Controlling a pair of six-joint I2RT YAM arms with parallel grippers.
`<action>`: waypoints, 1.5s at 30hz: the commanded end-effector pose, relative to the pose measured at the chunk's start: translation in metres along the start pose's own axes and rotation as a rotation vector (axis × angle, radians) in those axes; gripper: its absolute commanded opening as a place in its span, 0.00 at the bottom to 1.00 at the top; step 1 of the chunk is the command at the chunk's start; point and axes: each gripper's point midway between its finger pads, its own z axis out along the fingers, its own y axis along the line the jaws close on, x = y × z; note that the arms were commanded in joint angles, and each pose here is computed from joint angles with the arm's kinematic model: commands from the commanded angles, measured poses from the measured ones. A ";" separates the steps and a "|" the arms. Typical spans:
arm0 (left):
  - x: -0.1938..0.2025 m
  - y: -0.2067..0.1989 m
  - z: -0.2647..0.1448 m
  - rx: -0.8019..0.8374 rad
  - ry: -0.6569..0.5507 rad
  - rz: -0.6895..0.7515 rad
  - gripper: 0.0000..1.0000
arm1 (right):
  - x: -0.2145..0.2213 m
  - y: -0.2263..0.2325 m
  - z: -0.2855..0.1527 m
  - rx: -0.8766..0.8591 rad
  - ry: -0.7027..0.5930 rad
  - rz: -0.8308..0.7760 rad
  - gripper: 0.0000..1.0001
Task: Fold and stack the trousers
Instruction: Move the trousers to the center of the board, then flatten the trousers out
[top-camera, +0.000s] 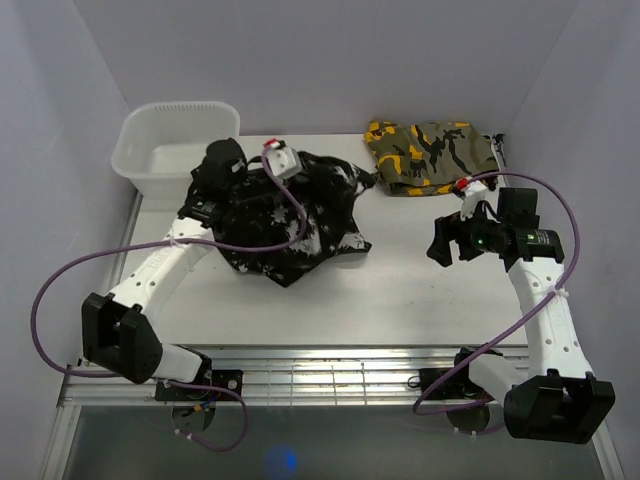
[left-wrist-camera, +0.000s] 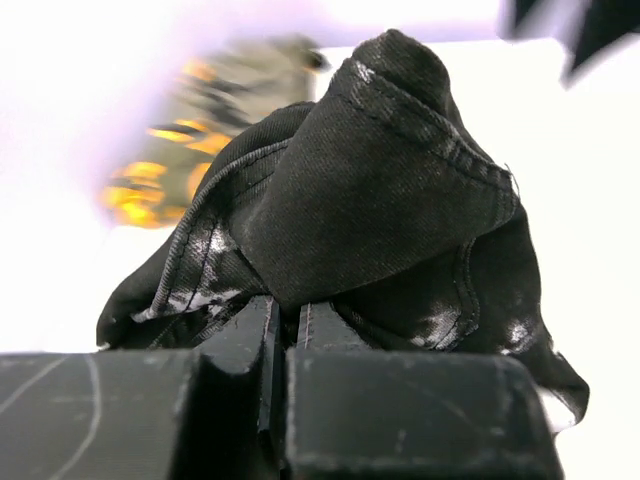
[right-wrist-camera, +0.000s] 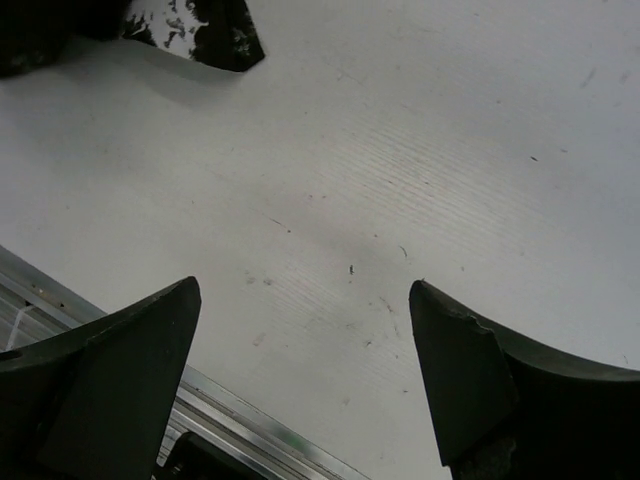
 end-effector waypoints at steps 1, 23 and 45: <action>-0.015 -0.047 0.032 0.132 0.001 0.171 0.00 | -0.015 -0.021 -0.026 0.105 -0.031 0.005 0.90; 0.020 0.080 -0.086 -0.439 0.183 -0.529 0.88 | 0.046 0.027 0.025 -0.226 0.285 0.026 0.90; 0.223 0.144 -0.227 -0.801 0.136 -0.916 0.94 | 0.091 0.049 0.056 -0.260 0.563 -0.158 0.90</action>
